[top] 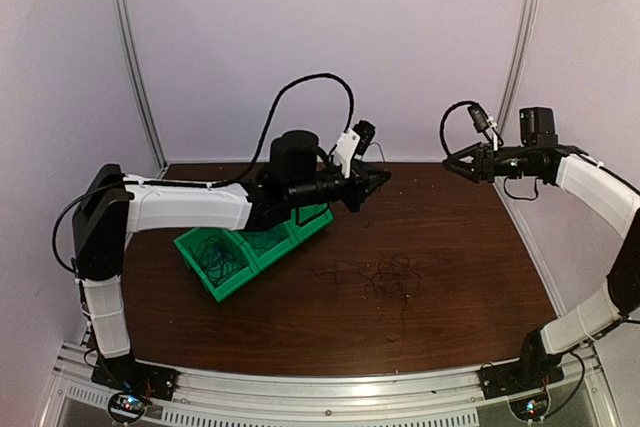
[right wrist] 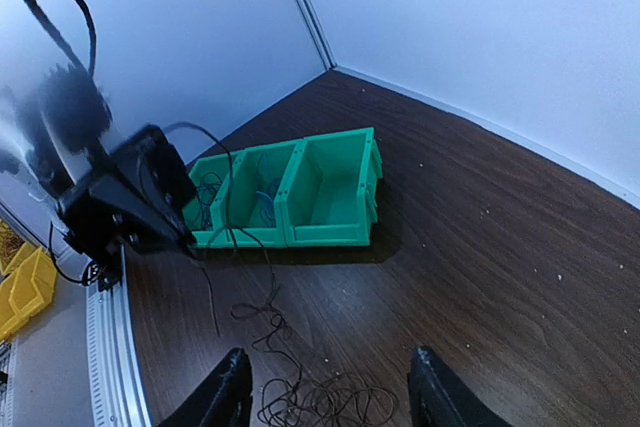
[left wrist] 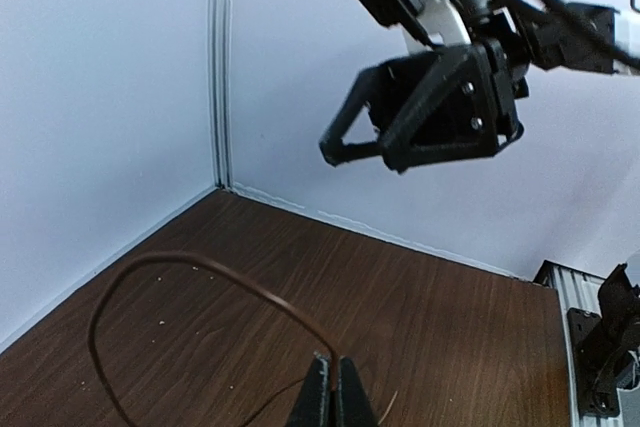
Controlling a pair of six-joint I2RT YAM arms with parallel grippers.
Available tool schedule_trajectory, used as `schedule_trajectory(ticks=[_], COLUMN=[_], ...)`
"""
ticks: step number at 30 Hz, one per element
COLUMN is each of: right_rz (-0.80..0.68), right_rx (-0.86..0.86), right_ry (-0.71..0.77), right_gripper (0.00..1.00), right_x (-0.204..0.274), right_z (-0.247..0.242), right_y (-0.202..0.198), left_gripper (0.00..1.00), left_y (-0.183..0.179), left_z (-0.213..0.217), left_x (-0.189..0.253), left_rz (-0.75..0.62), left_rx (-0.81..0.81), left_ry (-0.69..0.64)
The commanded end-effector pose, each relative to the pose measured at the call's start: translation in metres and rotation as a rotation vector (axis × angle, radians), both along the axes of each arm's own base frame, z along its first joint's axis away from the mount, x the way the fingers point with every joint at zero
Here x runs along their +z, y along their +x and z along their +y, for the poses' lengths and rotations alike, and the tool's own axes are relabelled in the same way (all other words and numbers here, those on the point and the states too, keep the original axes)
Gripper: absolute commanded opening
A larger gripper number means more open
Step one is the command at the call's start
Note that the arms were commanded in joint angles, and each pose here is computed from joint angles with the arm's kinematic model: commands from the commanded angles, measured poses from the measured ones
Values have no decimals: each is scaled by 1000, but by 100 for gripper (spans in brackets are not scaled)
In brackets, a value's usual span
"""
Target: Untangle the cables
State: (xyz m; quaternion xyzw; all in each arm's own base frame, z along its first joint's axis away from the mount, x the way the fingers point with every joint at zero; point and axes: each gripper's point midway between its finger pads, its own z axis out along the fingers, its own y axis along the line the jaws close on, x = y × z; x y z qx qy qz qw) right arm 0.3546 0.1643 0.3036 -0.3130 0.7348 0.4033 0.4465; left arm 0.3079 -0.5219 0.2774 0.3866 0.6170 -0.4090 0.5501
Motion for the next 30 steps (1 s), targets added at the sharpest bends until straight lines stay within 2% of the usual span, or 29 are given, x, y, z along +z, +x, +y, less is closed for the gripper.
schedule_trajectory(ticks=[1, 5, 10, 20, 30], right_rz=[6, 26, 27, 65, 86], right_rx=[-4, -14, -27, -1, 21], right_ry=[-34, -97, -136, -144, -154], right_gripper=[55, 56, 56, 55, 54], right_x=[-36, -77, -102, -120, -128], right_z=[-12, -16, -20, -19, -18], right_y=[-8, -16, -21, -21, -22], left_gripper=[0, 0, 0, 0, 0], left_y=[22, 34, 55, 107, 155], left_z=[29, 49, 68, 111, 133], left_x=[17, 20, 19, -13, -50], left_rz=[146, 148, 125, 147, 198], left_rx=[15, 90, 178, 354, 426], left_ry=[-22, -25, 13, 83, 96])
